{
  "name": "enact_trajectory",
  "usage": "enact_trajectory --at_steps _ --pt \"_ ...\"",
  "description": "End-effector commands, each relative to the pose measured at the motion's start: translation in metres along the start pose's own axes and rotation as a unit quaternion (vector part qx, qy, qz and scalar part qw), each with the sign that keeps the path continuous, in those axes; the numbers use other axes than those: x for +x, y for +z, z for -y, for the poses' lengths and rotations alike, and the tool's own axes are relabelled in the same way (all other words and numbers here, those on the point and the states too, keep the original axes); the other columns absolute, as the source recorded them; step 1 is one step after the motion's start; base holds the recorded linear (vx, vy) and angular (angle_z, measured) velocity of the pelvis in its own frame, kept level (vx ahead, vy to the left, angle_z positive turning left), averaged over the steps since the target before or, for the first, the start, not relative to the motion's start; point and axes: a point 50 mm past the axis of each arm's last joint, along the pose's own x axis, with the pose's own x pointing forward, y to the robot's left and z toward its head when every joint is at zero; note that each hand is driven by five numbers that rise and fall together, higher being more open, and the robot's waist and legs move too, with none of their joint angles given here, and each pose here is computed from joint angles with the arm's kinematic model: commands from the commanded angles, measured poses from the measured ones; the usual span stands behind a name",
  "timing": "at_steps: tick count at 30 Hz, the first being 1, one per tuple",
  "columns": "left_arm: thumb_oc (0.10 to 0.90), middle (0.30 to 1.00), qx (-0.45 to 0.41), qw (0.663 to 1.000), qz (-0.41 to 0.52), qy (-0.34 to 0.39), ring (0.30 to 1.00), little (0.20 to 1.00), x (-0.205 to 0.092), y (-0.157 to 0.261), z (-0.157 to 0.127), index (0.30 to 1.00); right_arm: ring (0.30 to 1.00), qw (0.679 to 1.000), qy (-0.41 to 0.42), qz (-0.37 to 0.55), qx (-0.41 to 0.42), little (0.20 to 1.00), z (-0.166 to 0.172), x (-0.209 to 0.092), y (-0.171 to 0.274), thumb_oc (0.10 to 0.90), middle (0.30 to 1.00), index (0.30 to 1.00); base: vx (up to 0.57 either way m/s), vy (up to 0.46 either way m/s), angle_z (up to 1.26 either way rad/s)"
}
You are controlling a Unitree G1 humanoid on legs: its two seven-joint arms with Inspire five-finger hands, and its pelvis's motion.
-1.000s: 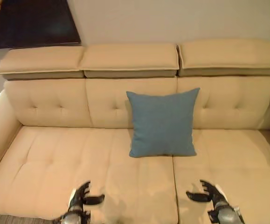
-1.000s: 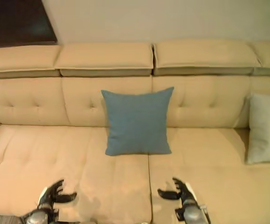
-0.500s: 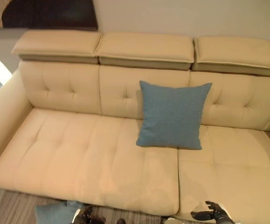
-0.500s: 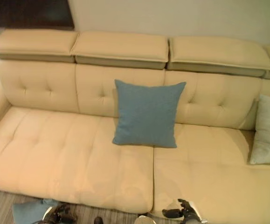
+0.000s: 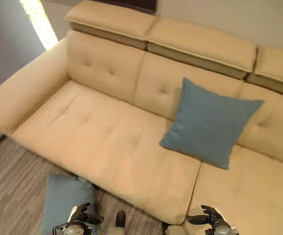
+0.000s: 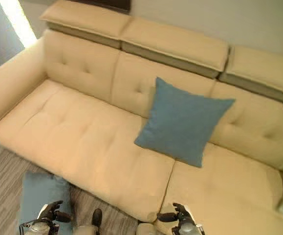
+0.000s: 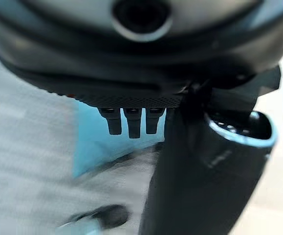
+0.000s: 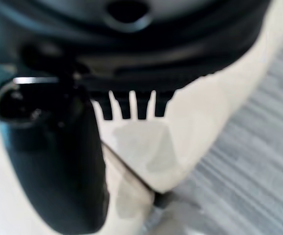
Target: Pick up all the scattered cushions and arrange them neatly on the sofa.
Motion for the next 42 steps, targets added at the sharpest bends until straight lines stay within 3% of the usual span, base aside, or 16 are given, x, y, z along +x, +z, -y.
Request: enact_trajectory --at_steps 1,17,25,30,42 --pt "0.800 0.900 -0.016 1.000 0.014 0.022 0.900 0.900 0.002 0.008 -0.013 0.900 0.900 1.000 -0.016 0.024 -0.004 0.900 0.009 0.001 0.008 0.800 0.900 0.900 -0.18 -0.109 0.29" --pt "0.800 0.900 -0.024 0.999 -0.034 0.012 0.900 0.900 0.000 -0.012 -0.006 0.900 0.900 0.999 -0.044 -0.025 -0.008 0.900 0.025 -0.001 -0.016 0.800 0.900 0.900 -0.15 -0.048 0.91" --pt "0.800 0.900 -0.021 0.999 -0.044 0.018 0.900 0.900 -0.001 -0.018 -0.011 0.900 0.900 0.999 -0.026 0.004 -0.030 0.900 0.013 0.001 0.001 0.800 0.900 0.900 0.05 0.187 0.52" --pt "0.800 0.900 -0.048 0.997 -0.037 0.043 0.900 0.900 0.000 -0.015 -0.029 0.900 0.900 0.999 0.000 0.020 -0.028 0.900 -0.006 -0.002 0.004 0.800 0.900 0.900 0.03 0.089 0.29" --pt "0.800 0.900 -0.071 0.996 -0.036 0.037 0.900 0.900 0.000 -0.015 -0.025 0.900 0.900 0.999 0.005 0.011 -0.041 0.900 -0.008 -0.005 -0.007 0.800 0.900 0.900 0.07 -0.053 0.75"
